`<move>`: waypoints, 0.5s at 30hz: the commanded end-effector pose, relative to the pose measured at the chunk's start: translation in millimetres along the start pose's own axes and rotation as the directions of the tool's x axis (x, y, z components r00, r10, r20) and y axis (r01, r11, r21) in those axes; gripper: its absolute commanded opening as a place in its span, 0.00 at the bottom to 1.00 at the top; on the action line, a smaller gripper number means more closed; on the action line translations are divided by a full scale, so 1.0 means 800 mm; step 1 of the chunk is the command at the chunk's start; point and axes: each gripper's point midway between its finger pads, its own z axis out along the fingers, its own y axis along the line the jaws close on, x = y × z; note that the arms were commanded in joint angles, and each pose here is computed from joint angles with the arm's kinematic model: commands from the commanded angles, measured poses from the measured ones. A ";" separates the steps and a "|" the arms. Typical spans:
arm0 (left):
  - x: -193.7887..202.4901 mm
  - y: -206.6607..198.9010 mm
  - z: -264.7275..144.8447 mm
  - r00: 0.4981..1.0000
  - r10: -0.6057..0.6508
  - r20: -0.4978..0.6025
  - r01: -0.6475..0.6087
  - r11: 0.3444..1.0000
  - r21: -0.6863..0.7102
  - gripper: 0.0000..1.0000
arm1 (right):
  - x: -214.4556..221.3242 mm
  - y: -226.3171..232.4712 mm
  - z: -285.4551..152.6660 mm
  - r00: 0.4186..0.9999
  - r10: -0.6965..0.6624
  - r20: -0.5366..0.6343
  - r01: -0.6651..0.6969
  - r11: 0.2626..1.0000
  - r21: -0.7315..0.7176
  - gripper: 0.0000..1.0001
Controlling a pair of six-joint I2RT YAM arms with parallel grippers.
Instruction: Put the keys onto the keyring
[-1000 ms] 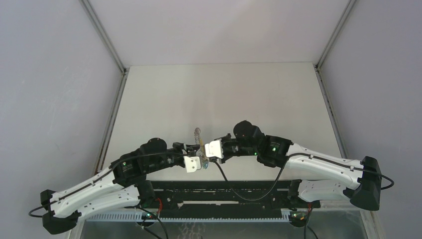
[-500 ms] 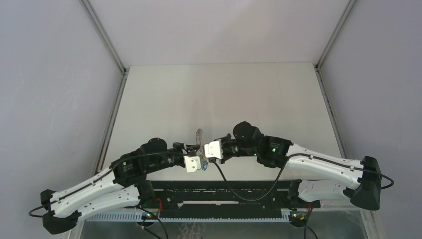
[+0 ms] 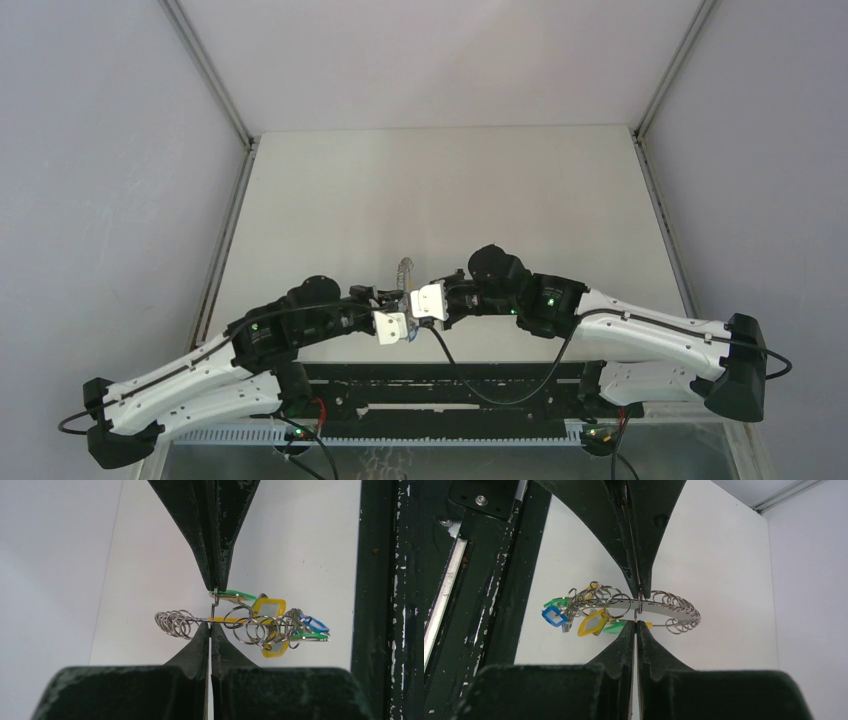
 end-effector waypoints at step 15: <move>-0.022 0.016 -0.003 0.997 -0.015 0.072 0.020 0.998 -0.059 0.00 | -0.014 -0.009 -0.007 1.000 -0.015 0.026 0.013 0.999 0.042 0.00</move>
